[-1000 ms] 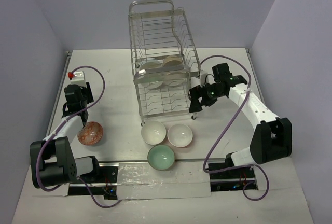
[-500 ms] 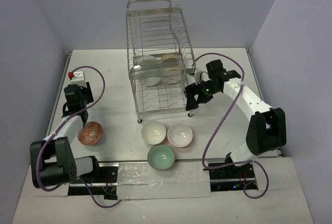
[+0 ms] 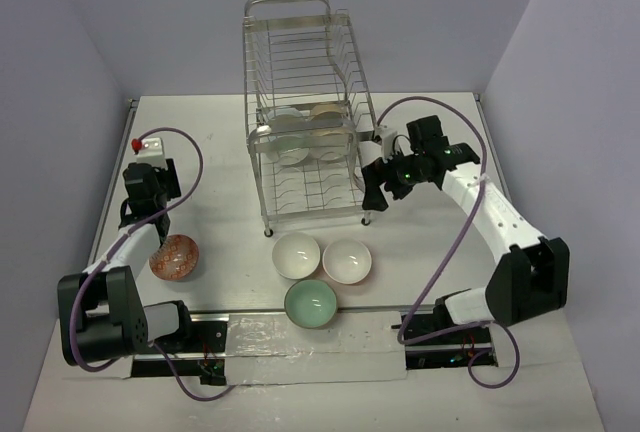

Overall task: Load the bowls into the dish rack
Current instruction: Move the dish rack to the center of the board.

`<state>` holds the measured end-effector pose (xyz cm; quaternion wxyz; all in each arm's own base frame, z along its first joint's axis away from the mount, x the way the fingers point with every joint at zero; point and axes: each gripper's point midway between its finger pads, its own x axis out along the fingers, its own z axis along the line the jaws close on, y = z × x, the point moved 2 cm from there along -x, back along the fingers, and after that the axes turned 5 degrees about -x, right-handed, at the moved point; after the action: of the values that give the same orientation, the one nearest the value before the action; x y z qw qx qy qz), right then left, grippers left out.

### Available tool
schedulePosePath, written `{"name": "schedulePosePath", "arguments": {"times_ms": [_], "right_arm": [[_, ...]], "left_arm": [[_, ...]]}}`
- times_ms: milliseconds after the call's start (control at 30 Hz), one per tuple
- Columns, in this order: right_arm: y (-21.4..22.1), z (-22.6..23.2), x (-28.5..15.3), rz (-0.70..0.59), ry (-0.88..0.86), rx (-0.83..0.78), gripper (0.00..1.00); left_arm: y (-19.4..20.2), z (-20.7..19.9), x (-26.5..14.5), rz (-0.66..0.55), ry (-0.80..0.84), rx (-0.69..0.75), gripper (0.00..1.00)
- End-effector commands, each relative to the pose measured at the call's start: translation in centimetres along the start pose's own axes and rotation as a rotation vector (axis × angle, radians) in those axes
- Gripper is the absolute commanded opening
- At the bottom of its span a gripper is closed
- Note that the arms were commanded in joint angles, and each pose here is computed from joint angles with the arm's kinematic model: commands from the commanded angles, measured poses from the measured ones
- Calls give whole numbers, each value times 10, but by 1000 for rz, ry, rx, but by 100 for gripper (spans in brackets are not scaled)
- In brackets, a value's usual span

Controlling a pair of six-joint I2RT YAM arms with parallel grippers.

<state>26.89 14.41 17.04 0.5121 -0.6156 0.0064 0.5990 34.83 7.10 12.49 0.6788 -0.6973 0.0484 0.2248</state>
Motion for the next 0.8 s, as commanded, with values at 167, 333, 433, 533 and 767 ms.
{"name": "schedulePosePath", "arguments": {"times_ms": [167, 333, 433, 533, 767], "right_arm": [[-4, 21, -32, -73, -11, -151, 100], [17, 19, -34, -46, 44, -137, 100], [33, 15, -29, -51, 71, -115, 100], [36, 8, -30, -46, 96, -88, 100], [40, -4, -28, -23, 154, -69, 100]], "left_arm": [[-32, 1, -13, -86, 7, 30, 57], [-23, -2, -16, 1, 68, 92, 58], [-12, -3, -23, 52, 108, 158, 58], [4, 2, -29, 108, 120, 227, 59], [30, 14, -50, 293, 185, 337, 58]]}}
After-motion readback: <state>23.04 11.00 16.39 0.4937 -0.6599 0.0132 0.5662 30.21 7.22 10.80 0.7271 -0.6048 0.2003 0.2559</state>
